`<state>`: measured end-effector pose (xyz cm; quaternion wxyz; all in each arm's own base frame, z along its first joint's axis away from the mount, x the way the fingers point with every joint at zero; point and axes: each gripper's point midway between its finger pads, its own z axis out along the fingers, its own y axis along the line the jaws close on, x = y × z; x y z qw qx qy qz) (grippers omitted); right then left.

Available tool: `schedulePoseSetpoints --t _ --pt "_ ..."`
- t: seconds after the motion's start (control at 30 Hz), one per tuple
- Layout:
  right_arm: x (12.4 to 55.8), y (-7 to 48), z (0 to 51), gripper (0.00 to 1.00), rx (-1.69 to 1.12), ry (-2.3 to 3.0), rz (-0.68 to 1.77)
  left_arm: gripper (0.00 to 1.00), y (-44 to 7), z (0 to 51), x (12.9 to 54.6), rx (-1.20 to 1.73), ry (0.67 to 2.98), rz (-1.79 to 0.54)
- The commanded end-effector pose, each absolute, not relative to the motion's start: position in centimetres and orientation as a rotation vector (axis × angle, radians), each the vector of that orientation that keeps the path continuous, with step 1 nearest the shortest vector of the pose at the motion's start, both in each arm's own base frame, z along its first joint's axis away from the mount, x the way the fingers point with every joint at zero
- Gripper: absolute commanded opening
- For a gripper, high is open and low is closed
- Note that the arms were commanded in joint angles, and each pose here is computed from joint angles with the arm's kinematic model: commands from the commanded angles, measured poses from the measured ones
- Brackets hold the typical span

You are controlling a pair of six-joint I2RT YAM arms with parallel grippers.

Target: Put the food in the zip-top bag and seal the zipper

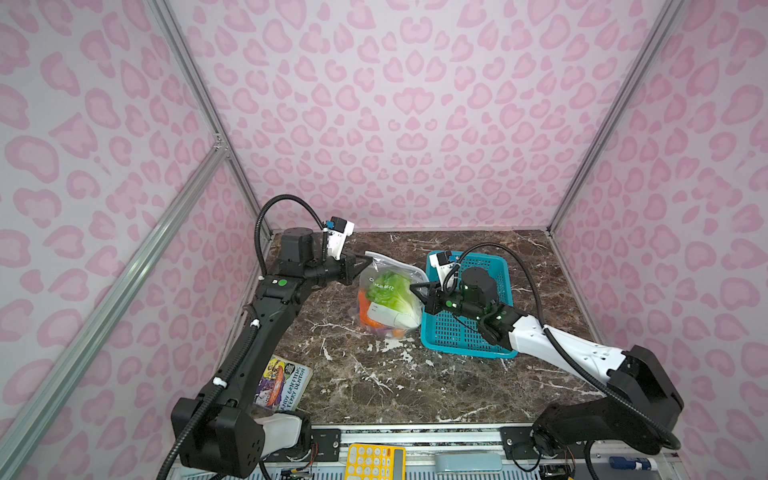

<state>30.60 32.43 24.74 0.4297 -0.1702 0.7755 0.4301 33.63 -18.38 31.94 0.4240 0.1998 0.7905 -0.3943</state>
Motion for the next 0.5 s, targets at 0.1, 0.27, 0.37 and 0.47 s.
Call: schedulePoseSetpoints --t 0.1,0.27,0.37,0.47 --pt "27.4 33.1 27.3 0.00 -0.554 1.897 0.991 0.04 -17.7 32.8 30.4 0.417 1.991 -1.031" --pt "25.2 33.9 27.1 0.00 -0.579 1.938 1.068 0.04 -17.7 31.9 29.4 0.332 2.036 -1.103" --pt "25.3 34.5 25.8 0.00 -0.554 1.980 1.100 0.03 -17.2 30.5 30.1 0.282 2.075 -1.065" --pt "26.8 35.0 24.1 0.00 -0.520 2.013 1.069 0.25 -16.1 29.6 31.9 0.213 2.102 -0.956"
